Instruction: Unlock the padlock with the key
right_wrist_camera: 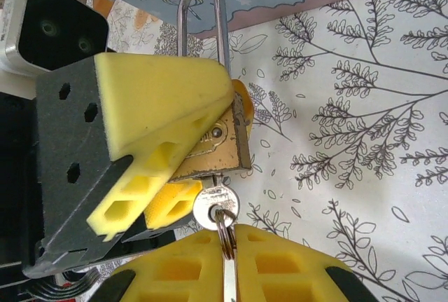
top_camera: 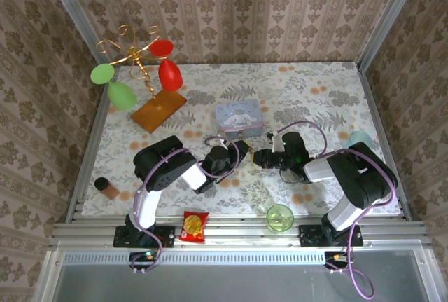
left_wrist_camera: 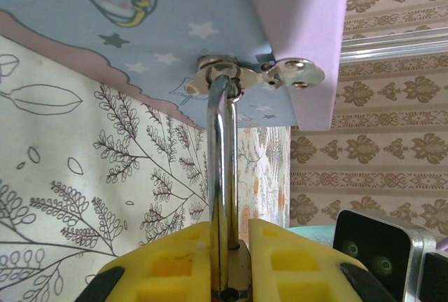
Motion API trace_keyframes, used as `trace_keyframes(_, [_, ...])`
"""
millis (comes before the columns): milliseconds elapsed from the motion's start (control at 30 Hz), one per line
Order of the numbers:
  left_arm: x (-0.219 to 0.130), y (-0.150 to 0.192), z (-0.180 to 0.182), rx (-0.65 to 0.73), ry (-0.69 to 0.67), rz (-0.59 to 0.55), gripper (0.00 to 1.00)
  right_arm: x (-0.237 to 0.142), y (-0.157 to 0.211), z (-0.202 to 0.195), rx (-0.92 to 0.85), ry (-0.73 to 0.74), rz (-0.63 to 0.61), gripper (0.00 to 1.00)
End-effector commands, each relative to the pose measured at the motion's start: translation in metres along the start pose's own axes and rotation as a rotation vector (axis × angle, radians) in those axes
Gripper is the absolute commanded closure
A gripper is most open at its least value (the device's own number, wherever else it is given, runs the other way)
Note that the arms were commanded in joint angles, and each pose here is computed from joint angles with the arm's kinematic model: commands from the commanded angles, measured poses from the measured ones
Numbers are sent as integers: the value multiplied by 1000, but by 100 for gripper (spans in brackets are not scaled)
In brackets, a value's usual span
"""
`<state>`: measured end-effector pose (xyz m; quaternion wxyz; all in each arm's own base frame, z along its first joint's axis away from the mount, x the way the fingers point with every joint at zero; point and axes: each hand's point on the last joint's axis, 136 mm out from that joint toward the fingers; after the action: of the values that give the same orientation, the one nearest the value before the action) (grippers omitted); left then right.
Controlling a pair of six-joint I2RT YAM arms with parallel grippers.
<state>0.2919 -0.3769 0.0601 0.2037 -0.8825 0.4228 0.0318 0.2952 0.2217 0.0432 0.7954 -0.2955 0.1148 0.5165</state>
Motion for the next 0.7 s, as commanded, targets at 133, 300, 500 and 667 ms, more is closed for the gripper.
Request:
trace_keyframes(133, [-6, -5, -17, 39, 55, 2, 87, -3, -15, -4, -42, 58, -61, 84])
trace_keyframes(300, [-5, -6, -22, 35, 69, 5, 90, -24, -21, -13, -239, 307, -163, 56])
trace_keyframes(500, [-3, -5, -29, 23, 86, 12, 90, -21, -23, -1, -342, 316, -102, 58])
trace_keyframes(667, [-4, -7, -30, 23, 88, 7, 90, -14, -21, 6, -458, 367, -82, 59])
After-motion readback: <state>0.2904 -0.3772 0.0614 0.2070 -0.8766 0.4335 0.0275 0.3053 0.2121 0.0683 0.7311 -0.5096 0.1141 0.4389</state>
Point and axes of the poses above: each hand's point on the last joint's axis, 136 mm out from that joint toward the fingers, its own x axis out along the fingers, its own z axis along the line the jaws close on, y = z × x, and after that the axes turned 11 degrees about x, right-handed
